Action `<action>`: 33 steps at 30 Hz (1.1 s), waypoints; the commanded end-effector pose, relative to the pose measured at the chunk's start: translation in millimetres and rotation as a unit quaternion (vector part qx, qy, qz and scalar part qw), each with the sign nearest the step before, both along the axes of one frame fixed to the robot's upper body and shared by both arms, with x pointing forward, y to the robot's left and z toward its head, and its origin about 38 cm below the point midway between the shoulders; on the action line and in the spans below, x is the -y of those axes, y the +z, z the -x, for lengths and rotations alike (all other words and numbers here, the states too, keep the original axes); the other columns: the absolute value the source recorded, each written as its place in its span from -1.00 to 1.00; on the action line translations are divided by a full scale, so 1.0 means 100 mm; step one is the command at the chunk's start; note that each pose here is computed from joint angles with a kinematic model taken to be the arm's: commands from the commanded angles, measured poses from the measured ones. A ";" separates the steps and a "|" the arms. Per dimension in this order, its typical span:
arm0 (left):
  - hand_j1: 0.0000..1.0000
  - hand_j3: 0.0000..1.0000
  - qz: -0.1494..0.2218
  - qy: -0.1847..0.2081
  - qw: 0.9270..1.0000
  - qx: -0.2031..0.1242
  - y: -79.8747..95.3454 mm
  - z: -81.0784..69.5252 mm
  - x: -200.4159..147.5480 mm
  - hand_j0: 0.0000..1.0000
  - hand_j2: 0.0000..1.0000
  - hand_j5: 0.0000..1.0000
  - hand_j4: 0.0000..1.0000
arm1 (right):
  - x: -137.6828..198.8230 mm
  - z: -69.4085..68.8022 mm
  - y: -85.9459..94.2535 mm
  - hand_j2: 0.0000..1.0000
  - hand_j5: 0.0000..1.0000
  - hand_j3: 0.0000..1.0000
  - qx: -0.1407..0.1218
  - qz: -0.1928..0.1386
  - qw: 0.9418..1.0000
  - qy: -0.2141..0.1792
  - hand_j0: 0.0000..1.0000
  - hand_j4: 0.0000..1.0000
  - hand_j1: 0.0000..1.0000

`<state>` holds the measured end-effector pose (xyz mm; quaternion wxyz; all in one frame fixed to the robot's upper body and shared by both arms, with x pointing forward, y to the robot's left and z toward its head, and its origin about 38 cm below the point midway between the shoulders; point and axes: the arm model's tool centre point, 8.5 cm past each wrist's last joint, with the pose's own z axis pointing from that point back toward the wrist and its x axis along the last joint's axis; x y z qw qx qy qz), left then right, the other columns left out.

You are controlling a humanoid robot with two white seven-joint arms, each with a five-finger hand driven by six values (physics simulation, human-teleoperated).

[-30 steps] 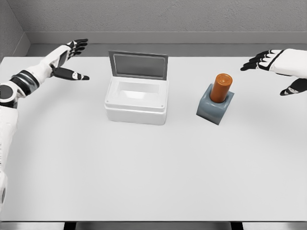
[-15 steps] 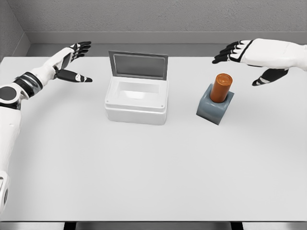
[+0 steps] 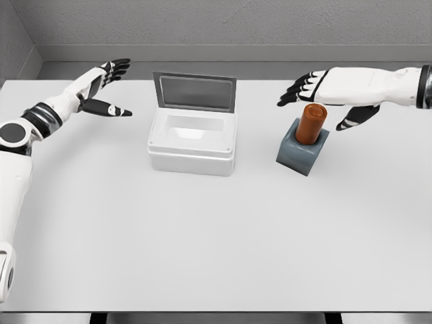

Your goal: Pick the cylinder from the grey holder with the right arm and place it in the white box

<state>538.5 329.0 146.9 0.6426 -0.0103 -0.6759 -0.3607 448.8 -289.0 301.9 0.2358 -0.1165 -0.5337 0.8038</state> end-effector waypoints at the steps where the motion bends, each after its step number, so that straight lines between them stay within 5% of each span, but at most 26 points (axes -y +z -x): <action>1: 1.00 1.00 0.004 0.000 1.000 0.005 0.04 -0.01 0.00 1.00 1.00 1.00 1.00 | 0.01 -0.01 -0.01 1.00 1.00 1.00 -0.004 -0.004 1.000 -0.004 1.00 1.00 1.00; 4: 1.00 1.00 0.003 -0.001 1.000 0.006 0.03 0.00 0.01 1.00 1.00 1.00 1.00 | 0.03 -0.13 -0.07 1.00 1.00 1.00 -0.008 -0.001 1.000 -0.018 1.00 1.00 1.00; 14: 1.00 1.00 0.001 -0.017 1.000 0.022 0.07 0.05 0.13 1.00 1.00 1.00 1.00 | -0.01 -0.17 -0.21 1.00 1.00 1.00 -0.027 0.023 0.999 -0.015 1.00 1.00 1.00; 30: 1.00 1.00 0.001 0.007 1.000 -0.014 -0.03 0.03 -0.02 1.00 1.00 1.00 1.00 | 0.00 -0.33 -0.34 0.98 0.98 0.98 -0.042 0.033 0.998 -0.034 0.98 0.98 0.98; 33: 1.00 1.00 -0.002 0.004 1.000 -0.017 -0.05 0.04 0.00 1.00 1.00 1.00 1.00 | 0.00 -0.33 -0.35 0.82 0.82 0.82 -0.041 0.038 0.998 -0.034 0.82 0.82 0.82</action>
